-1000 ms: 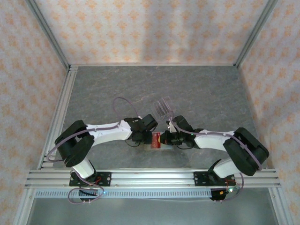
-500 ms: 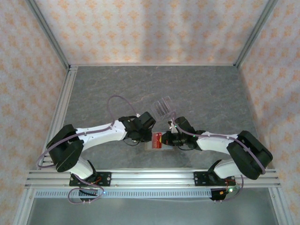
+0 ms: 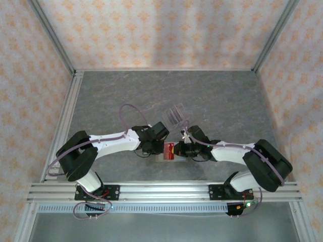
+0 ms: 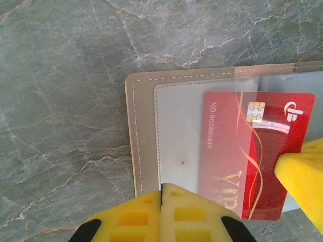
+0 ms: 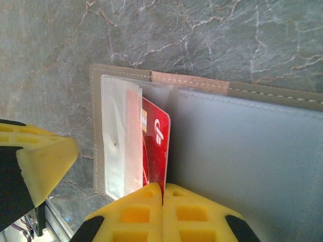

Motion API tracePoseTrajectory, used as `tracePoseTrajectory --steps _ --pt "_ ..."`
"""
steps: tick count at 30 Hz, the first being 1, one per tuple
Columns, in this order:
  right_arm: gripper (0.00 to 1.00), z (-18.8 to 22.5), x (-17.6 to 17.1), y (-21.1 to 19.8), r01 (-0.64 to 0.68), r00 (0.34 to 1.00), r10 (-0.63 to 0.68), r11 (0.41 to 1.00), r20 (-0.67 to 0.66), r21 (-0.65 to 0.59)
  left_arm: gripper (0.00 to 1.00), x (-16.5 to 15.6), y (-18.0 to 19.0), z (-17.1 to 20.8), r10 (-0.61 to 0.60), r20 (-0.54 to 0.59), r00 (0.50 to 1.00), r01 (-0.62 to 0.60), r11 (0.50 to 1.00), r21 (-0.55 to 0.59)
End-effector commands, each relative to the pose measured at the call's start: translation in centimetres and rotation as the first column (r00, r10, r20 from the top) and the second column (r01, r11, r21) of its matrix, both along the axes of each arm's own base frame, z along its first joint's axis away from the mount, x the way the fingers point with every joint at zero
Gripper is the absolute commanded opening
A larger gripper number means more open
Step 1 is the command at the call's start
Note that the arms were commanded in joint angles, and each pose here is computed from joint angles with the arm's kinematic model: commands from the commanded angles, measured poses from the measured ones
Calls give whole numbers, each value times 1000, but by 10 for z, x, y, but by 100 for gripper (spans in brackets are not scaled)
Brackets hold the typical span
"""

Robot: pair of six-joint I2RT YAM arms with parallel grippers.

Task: Put the credit cards into the card holder
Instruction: Insert the credit card into the card slot.

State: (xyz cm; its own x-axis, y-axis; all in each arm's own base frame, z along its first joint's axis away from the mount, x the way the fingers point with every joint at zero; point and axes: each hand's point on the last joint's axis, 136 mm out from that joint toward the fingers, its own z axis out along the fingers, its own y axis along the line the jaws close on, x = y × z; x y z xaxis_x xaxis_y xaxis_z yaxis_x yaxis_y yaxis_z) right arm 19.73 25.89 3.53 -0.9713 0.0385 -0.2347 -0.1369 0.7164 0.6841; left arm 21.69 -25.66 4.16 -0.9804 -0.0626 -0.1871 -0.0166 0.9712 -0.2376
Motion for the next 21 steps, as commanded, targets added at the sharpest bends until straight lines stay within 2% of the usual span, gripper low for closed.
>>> tracePoseTrajectory --steps 1,21 --pt "0 -1 5 2 0 1000 0 1000 -3 -14 0 -2 9 -13 25 -21 999 -24 999 31" --pt "0 -3 3 17 -10 1000 10 1000 -17 4 0 -10 15 -29 28 -46 999 -26 999 48"
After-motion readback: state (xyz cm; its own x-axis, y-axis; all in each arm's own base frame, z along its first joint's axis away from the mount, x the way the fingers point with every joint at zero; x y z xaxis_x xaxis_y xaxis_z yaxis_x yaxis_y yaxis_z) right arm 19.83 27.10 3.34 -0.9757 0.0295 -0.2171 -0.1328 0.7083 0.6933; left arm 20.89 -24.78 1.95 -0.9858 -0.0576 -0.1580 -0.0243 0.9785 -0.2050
